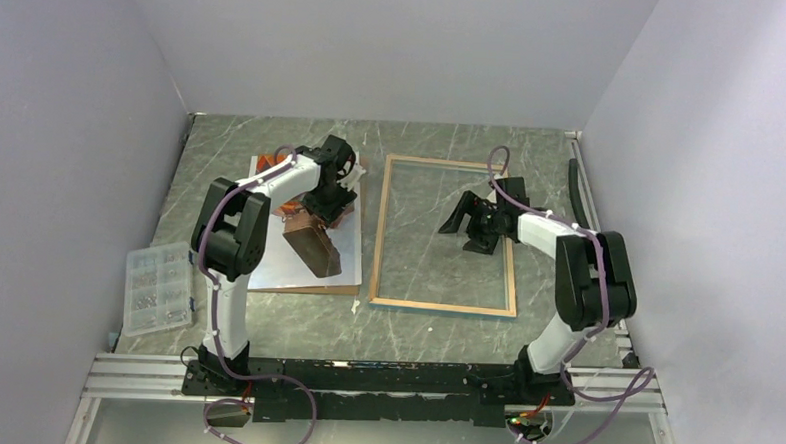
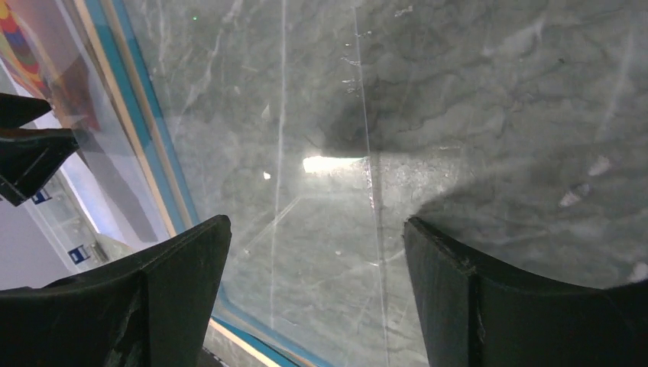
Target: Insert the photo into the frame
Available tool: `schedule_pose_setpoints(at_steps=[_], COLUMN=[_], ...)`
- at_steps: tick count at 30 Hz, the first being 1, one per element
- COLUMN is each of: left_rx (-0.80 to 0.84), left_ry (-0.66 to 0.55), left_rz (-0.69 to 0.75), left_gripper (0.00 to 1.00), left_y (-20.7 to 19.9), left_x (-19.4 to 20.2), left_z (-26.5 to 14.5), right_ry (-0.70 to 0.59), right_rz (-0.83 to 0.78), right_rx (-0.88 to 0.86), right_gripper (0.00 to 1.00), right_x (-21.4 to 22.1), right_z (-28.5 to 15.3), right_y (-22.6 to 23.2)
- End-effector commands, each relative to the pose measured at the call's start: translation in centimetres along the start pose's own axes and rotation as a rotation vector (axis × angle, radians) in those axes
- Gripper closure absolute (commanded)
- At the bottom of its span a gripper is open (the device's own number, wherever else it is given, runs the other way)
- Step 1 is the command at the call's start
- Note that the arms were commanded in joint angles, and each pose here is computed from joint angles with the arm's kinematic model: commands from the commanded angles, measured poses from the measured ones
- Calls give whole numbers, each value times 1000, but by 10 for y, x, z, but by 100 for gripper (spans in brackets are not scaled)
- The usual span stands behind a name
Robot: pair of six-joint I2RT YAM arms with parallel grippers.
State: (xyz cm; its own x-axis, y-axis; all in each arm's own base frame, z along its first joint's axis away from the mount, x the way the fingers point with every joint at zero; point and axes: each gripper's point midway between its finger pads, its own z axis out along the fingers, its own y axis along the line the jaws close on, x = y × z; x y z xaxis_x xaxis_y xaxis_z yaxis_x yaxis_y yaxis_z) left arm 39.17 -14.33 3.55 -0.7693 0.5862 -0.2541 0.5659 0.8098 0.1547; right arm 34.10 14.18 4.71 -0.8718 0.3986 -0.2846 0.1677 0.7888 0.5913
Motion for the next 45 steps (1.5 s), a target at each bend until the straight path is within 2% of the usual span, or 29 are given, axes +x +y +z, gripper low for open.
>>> schedule_pose_setpoints(at_steps=[1,10,24,25,29,30,34,40,45], left_rx=[-16,-16,-4,-3,3,3,10,-1,-22], left_ry=[-15,-11,1,-2,-14,-18,-31,-52,-82], left_rz=[15,16,21,21,25,25,25,28,16], left_gripper=[39,39,40,40,40,40,40,39,30], left_y=[2,1,-4,-4,-4,-3,-4,1,12], left_x=[-3,-2,9,9,4,3,0,-5,-14], left_z=[0,7,14,13,8,6,1,-10,-26], right_ry=[-7,99,85,78,72,63,27,45,33], right_rz=[-54,-42,13,11,-1,-16,-29,-51,-103], right_rx=[-87,-195,-657,-665,-634,-635,-626,-504,-539], right_gripper=[13,20,39,45,82,88,100,100,100], right_x=[-15,3,-3,-4,-8,-8,-7,-10,-18], right_z=[14,31,-9,-11,-9,-10,-13,-11,-39], right_y=[13,18,72,75,78,80,82,76,91])
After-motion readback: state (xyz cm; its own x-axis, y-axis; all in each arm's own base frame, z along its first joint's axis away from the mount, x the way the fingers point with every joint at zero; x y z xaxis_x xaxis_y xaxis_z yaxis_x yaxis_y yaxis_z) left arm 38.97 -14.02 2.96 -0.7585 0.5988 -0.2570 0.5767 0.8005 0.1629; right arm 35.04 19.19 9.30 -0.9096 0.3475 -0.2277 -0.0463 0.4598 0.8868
